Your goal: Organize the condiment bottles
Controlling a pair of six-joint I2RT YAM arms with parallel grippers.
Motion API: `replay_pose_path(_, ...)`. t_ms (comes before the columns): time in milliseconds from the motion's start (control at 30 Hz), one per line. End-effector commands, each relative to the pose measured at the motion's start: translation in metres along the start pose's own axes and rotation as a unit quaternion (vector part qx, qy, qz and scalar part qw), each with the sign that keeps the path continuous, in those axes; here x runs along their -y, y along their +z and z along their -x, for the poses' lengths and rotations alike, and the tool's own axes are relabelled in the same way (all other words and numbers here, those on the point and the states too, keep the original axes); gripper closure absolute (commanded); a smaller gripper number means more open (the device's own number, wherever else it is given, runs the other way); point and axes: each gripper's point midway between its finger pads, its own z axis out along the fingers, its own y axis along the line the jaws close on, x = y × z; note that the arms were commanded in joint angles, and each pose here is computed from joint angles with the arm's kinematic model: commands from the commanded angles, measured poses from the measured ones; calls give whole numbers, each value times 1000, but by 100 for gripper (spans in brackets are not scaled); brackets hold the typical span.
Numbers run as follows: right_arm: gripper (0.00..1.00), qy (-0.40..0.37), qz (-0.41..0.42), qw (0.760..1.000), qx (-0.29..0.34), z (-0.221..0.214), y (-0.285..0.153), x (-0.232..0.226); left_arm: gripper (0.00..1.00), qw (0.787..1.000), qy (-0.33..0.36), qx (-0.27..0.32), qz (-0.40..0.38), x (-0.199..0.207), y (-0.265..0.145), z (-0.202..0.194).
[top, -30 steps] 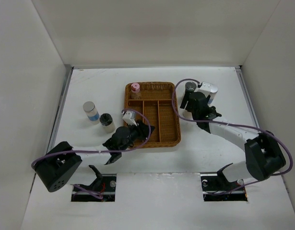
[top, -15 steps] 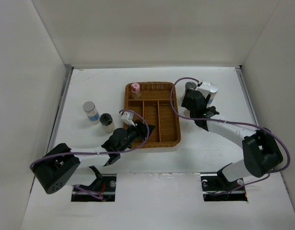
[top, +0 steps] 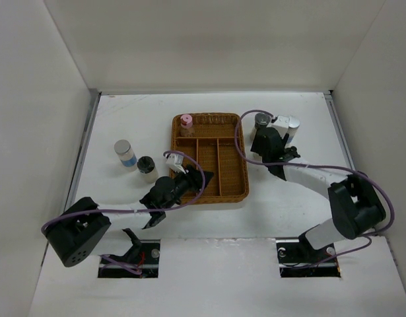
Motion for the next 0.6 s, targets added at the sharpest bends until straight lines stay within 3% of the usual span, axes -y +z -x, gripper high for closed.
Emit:
replay_pose_path(0, 29, 20, 17, 1000, 16, 16, 11, -16, 67, 1000, -8, 16, -23, 10, 1, 7)
replay_pose_path(267, 56, 10, -4, 998, 63, 40, 19, -15, 67, 1000, -10, 17, -22, 8, 0, 7)
replay_pose_path(433, 59, 23, 19, 994, 105, 70, -19, -23, 65, 999, -12, 23, -22, 8, -1, 9)
replay_pose_path(567, 59, 43, 78, 988, 130, 106, -50, -51, 55, 998, -26, 54, -13, 0, -8, 26)
